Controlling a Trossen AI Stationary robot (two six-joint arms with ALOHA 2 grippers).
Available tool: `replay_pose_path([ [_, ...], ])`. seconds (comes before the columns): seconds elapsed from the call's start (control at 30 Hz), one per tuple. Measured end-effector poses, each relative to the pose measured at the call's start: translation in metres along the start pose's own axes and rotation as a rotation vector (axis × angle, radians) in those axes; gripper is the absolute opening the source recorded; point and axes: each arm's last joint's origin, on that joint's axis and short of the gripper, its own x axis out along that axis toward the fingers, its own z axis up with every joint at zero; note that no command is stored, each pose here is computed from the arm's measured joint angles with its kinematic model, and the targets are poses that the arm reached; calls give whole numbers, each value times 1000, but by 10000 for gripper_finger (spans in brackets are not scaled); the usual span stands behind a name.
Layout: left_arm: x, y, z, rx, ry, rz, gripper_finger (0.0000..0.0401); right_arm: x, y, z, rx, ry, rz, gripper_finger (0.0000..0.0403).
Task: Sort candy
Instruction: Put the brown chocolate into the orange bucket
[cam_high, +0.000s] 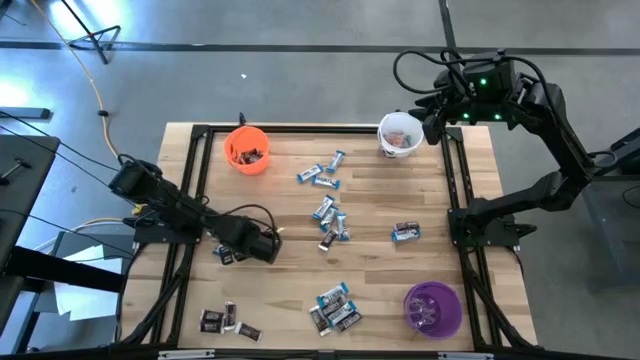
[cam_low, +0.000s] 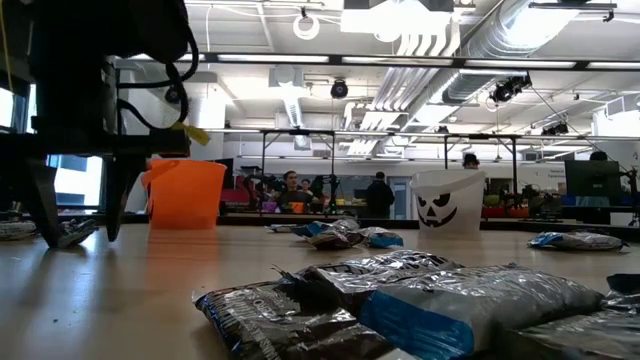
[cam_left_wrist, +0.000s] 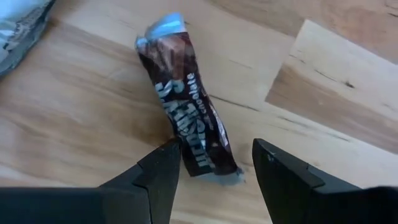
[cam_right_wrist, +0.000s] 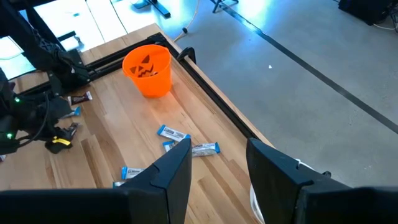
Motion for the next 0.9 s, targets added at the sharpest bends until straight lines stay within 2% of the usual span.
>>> replay_pose_path([
  [0.27,1,0,6,-9,-37,41,177,0,0,0,0,0,0,149],
  [0.67,1,4,8,24,-55,86,61,0,0,0,0,0,0,149],
  [0.9,-2,0,6,94,-47,48,43,0,0,0,0,0,0,149],
])
